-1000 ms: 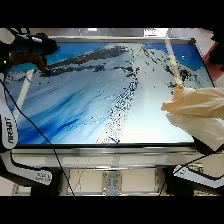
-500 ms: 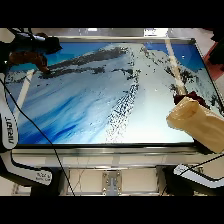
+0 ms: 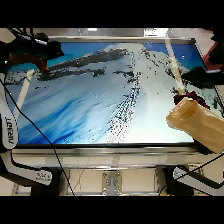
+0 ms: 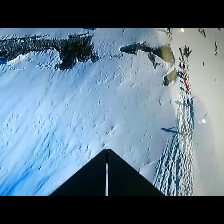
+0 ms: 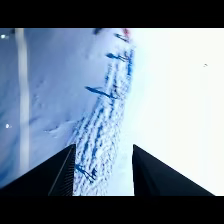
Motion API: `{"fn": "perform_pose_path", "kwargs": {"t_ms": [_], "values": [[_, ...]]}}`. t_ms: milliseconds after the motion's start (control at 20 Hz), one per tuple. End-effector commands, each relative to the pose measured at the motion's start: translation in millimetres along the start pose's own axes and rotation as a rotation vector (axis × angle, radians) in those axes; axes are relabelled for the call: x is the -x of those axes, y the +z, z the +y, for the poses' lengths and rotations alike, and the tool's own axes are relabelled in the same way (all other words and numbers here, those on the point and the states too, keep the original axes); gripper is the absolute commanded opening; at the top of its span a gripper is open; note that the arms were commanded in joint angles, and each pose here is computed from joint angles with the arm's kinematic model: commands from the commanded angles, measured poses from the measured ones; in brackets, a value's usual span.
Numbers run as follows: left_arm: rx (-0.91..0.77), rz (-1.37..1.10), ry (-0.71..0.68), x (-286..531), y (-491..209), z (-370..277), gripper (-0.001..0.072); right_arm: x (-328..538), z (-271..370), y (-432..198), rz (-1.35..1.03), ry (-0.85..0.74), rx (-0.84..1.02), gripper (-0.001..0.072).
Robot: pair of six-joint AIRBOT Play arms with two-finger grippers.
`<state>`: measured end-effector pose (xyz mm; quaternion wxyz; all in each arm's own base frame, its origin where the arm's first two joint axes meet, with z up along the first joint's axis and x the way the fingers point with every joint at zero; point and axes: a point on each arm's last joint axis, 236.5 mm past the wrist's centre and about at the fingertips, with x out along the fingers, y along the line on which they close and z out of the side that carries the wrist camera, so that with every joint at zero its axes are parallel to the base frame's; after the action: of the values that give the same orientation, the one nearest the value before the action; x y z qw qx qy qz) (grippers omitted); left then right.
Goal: Fold the shirts.
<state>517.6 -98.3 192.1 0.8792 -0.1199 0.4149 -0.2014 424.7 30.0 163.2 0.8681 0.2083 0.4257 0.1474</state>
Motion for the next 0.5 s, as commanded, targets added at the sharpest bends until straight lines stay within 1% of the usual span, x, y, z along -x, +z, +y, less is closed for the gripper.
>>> {"fn": "perform_pose_path", "kwargs": {"t_ms": [0,100,250,350,450], "values": [[0.009,0.036,-0.006,0.6,-8.5,-1.5,0.0011,-67.8,97.4,-24.3,-0.004,0.143,0.202,0.0361],[0.009,0.035,-0.006,0.6,-8.4,-1.4,0.0011,-102.4,115.7,-71.2,0.126,0.167,0.229,0.0361],[0.009,0.035,-0.006,0.6,-8.4,-1.5,0.0011,-138.0,124.4,-130.5,0.278,0.177,0.253,0.0363],[0.009,0.035,-0.006,0.6,-8.4,-1.5,0.0011,-148.1,127.9,-159.6,0.358,0.148,0.098,0.0363],[0.009,0.035,-0.006,0.6,-8.4,-1.5,0.0011,-147.2,137.0,-181.0,0.425,0.132,-0.012,0.0366]]}}
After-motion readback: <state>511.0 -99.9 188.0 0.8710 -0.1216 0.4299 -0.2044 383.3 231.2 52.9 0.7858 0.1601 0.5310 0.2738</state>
